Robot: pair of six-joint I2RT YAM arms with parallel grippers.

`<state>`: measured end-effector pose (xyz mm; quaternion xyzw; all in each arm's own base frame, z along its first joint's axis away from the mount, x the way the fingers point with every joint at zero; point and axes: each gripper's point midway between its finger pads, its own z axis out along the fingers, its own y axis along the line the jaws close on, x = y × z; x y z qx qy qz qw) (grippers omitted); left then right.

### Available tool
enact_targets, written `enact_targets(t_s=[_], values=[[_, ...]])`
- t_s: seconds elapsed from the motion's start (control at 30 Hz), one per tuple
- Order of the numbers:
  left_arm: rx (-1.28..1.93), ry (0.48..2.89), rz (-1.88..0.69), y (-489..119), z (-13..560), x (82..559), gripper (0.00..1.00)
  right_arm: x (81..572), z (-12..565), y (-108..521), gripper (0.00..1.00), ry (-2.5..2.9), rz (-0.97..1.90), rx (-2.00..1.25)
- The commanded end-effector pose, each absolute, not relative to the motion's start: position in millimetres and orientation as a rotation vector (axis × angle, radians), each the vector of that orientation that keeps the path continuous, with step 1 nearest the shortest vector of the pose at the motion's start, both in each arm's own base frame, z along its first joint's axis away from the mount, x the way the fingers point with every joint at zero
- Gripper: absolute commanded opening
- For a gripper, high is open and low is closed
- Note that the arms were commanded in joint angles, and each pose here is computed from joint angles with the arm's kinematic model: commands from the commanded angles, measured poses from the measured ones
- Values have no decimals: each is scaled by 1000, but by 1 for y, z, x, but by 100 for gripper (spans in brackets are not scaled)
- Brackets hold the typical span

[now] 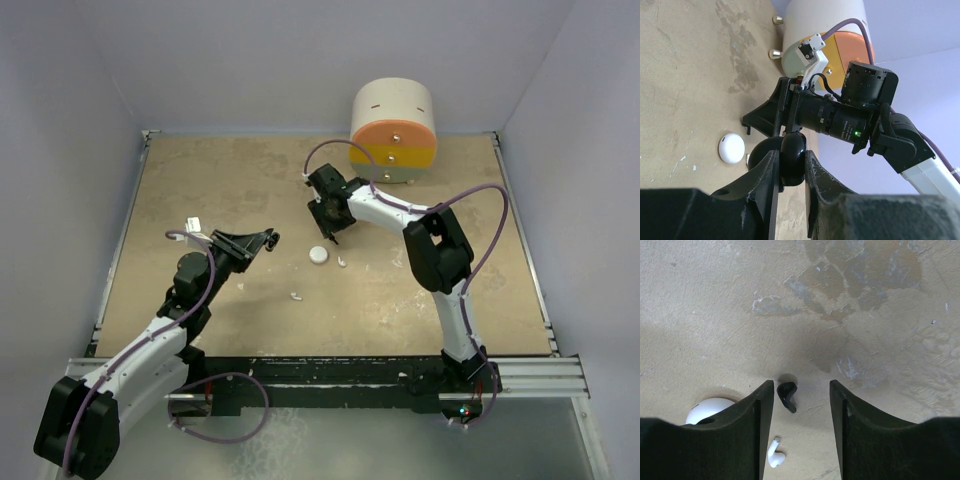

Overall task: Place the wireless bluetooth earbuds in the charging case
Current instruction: Pick up the earbud from the center of the board.

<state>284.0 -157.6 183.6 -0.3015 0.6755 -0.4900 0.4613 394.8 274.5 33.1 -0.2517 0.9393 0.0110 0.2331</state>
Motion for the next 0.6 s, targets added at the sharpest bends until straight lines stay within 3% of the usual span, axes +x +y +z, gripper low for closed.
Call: enact_targets(t_s=[0.0, 0.57], values=[[-700, 1620, -1212, -156, 195, 285, 0, 389, 36, 280, 51, 2569, 60, -728], [-703, 1622, -1209, -155, 193, 284, 0, 384, 27, 278, 44, 2586, 51, -748]])
